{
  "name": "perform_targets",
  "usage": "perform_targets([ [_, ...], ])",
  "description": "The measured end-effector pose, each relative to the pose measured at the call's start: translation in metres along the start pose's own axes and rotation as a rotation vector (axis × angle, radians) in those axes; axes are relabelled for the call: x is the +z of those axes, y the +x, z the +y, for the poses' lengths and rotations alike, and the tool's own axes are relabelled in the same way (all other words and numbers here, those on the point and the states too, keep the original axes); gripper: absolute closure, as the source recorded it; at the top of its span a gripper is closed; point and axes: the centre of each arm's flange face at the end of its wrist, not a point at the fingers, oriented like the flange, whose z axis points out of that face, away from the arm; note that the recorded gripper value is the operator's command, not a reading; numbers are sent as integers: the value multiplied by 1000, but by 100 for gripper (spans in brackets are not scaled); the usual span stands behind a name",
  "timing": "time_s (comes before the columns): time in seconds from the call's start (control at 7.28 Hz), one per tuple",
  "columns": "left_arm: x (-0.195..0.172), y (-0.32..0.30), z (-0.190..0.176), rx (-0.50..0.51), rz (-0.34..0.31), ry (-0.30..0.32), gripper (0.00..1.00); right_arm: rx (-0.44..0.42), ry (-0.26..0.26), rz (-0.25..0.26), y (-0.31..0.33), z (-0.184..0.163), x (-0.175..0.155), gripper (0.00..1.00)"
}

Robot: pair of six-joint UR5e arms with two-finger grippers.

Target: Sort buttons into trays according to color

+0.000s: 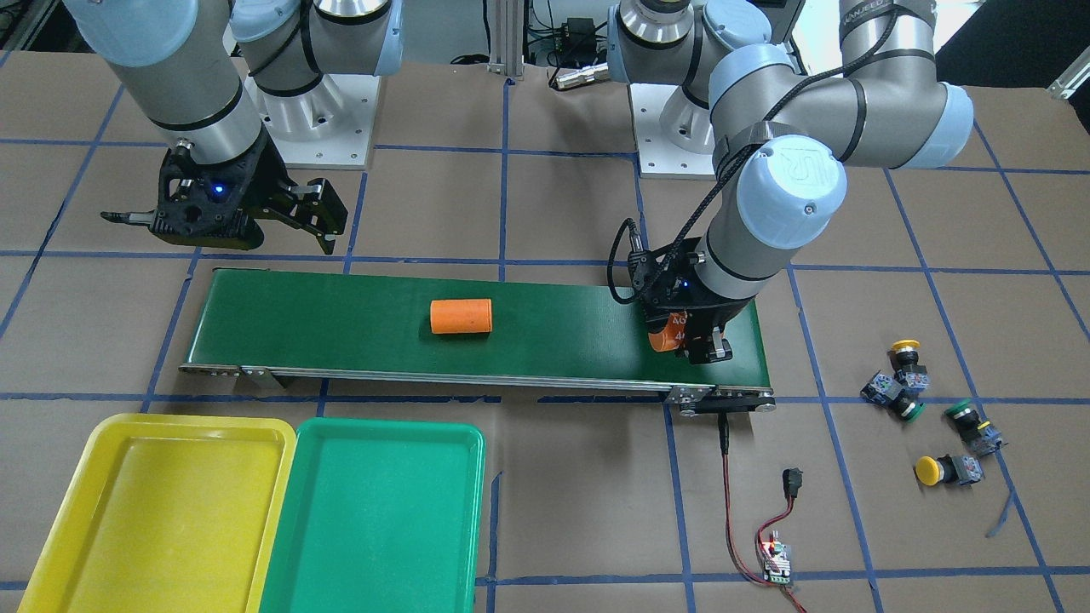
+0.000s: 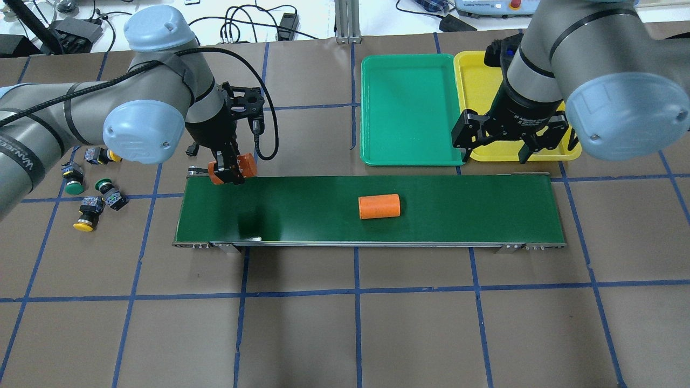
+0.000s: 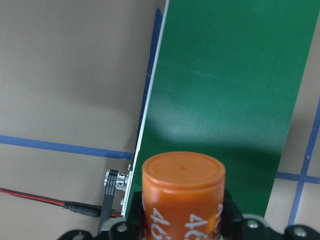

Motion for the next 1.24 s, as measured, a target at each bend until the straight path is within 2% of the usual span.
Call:
perform_targets([
  [0.27, 19, 15, 8, 9, 26, -10, 100, 0, 0, 0, 0, 0, 0, 0],
  [0.55, 46, 23, 17, 33, 5, -9, 100, 3, 1, 0, 0, 0, 0, 0],
  [0.69, 57, 21, 16, 36, -10, -6, 76, 5, 2, -1, 0, 0, -1, 0],
  [0.82, 65, 20, 14, 34, -19, -3, 1, 5, 2, -1, 0, 1, -1, 0],
  [1.24, 67, 21, 10, -16, -30, -1, 0, 10, 4, -3, 0, 1, -1, 0],
])
